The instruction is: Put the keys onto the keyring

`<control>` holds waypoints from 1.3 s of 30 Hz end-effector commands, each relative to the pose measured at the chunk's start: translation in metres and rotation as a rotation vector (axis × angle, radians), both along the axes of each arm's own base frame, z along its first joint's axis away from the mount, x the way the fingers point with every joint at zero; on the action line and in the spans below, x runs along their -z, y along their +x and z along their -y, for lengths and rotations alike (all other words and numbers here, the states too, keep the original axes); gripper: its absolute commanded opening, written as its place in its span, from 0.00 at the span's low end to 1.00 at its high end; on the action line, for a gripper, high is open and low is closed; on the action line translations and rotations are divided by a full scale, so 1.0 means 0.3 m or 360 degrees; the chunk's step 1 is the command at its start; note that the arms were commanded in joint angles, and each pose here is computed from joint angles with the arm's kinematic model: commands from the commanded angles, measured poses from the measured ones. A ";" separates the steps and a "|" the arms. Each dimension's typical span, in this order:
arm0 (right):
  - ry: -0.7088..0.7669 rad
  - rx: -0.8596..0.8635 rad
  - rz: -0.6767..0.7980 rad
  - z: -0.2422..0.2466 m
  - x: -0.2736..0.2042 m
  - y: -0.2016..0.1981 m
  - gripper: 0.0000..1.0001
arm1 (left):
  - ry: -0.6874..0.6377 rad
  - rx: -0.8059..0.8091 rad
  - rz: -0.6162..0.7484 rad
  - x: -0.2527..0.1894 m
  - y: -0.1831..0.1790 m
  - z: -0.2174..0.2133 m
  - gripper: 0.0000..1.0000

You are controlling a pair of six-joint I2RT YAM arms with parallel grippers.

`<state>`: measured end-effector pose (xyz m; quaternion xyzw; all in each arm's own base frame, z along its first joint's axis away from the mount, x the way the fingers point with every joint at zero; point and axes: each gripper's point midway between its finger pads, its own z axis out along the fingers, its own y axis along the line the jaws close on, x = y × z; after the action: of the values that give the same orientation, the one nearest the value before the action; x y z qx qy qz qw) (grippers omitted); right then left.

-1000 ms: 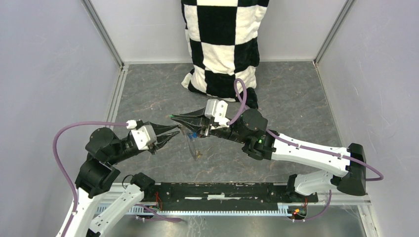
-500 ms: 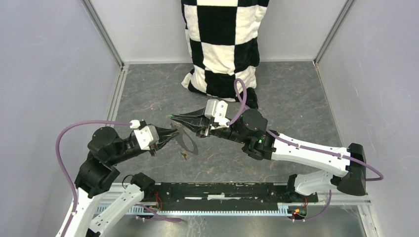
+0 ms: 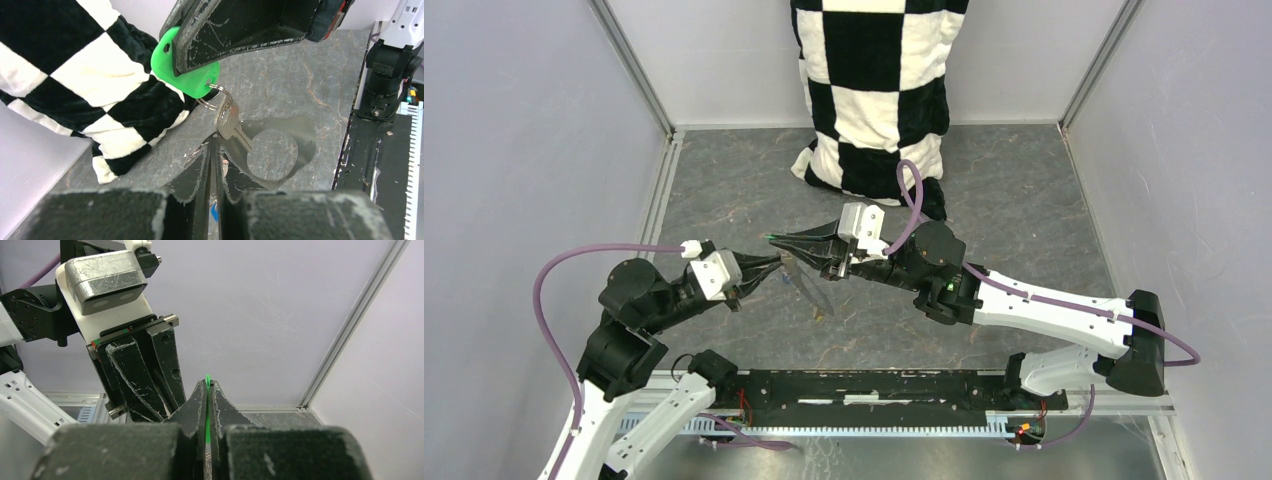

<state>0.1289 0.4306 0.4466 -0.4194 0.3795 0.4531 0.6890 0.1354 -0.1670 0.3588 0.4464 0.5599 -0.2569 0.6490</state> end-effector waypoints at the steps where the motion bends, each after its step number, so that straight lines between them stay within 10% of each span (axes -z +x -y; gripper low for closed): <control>1: 0.0171 -0.0026 0.0052 0.028 -0.137 -0.023 0.00 | -0.0107 0.0076 -0.0013 -0.058 -0.024 0.024 0.13; 39: 0.0138 -0.0107 0.0040 -0.008 -0.131 -0.048 0.00 | -0.0184 0.0214 -0.0030 -0.107 -0.071 0.054 0.23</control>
<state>0.1238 0.4391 0.4508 -0.4274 0.3710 0.4660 0.6801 0.1225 -0.1809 0.3659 0.4502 0.5449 -0.3153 0.6332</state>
